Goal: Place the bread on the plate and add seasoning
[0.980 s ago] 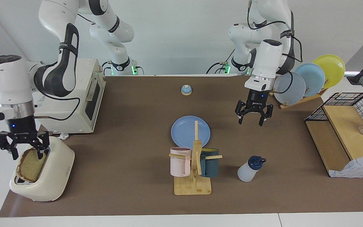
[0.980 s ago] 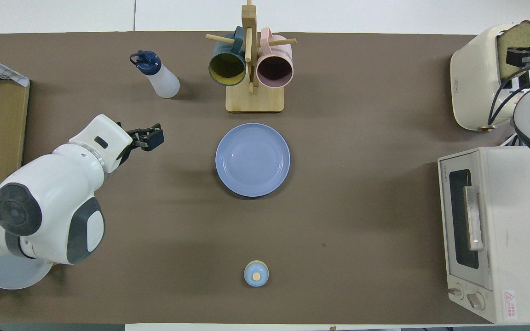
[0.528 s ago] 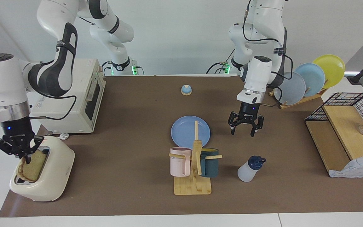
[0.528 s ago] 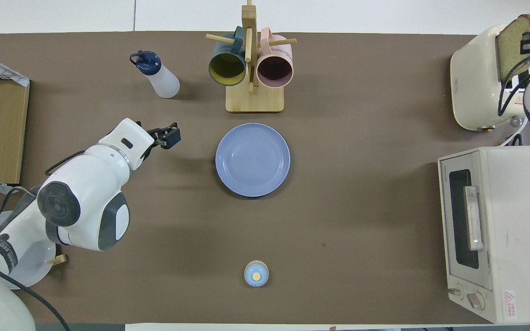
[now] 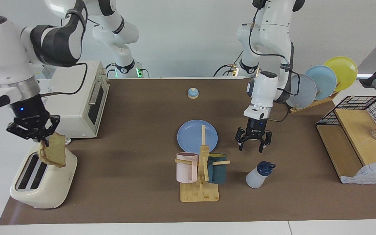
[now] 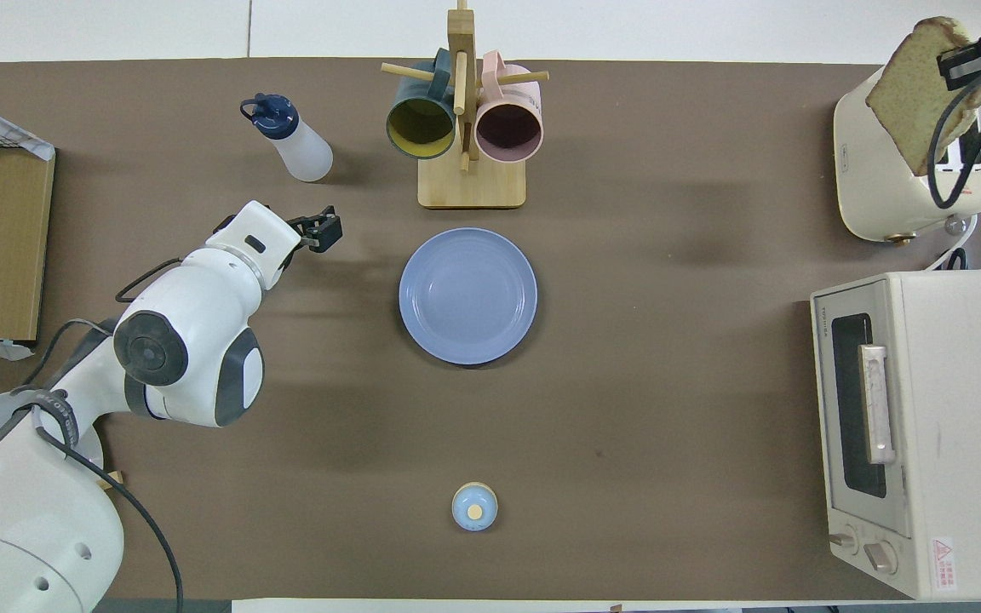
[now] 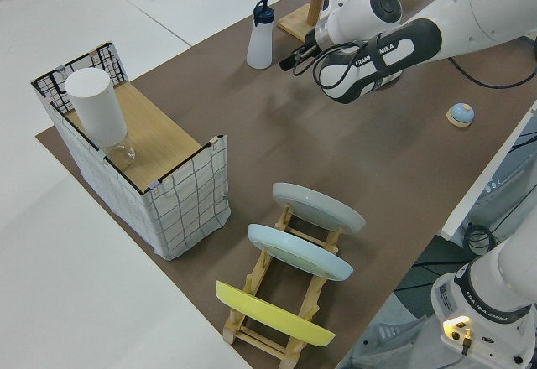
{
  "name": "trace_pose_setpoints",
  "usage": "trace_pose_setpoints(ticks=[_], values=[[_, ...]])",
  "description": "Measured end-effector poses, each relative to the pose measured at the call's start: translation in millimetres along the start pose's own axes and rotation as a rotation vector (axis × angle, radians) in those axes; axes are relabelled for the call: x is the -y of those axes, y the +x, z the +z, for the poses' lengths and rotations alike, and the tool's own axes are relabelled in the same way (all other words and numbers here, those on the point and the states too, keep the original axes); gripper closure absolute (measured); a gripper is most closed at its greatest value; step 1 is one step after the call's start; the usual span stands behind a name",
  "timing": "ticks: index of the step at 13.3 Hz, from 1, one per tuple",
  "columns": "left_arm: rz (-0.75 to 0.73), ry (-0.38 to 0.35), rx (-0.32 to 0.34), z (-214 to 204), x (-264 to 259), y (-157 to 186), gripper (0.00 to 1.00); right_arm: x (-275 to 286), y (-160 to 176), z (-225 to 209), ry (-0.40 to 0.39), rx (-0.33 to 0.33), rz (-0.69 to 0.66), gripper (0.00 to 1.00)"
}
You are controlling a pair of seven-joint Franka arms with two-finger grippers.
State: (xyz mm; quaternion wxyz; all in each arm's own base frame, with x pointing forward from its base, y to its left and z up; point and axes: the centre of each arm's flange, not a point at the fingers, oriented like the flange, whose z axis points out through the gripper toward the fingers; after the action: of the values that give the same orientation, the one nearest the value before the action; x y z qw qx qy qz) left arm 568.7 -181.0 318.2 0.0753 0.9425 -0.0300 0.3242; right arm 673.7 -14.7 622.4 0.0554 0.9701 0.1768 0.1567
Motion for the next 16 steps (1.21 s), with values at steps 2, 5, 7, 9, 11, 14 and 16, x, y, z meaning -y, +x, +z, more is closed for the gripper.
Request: trace_pose_setpoints(ticks=[2,5,7,9,11,14,16], values=[[-0.024,0.036,-0.024,11.7,-7.2,2.2,0.0,57.1,7.9,-20.9,0.017,0.048,0.023,0.93],[-0.04,0.056,-0.078,26.5,-21.9,-3.2,0.0,130.6,21.7,-29.5,0.0,0.073,0.047,0.93],[-0.04,0.064,-0.101,34.5,-22.9,-3.5,0.0,166.3,27.0,-33.3,0.006,0.073,0.066,0.93],[-0.042,0.074,-0.118,36.2,-18.2,4.6,0.0,187.8,28.7,-35.2,0.014,0.073,0.105,0.93],[-0.044,0.089,-0.131,36.8,-10.5,11.8,0.0,211.3,28.2,-32.8,0.038,0.083,0.176,0.93],[-0.024,0.107,-0.153,43.3,-10.2,20.8,0.0,289.1,26.8,-25.1,0.079,0.071,0.31,0.93],[-0.016,0.108,-0.159,46.2,-13.2,23.4,0.0,341.4,20.1,-15.1,0.148,0.053,0.382,0.93]])
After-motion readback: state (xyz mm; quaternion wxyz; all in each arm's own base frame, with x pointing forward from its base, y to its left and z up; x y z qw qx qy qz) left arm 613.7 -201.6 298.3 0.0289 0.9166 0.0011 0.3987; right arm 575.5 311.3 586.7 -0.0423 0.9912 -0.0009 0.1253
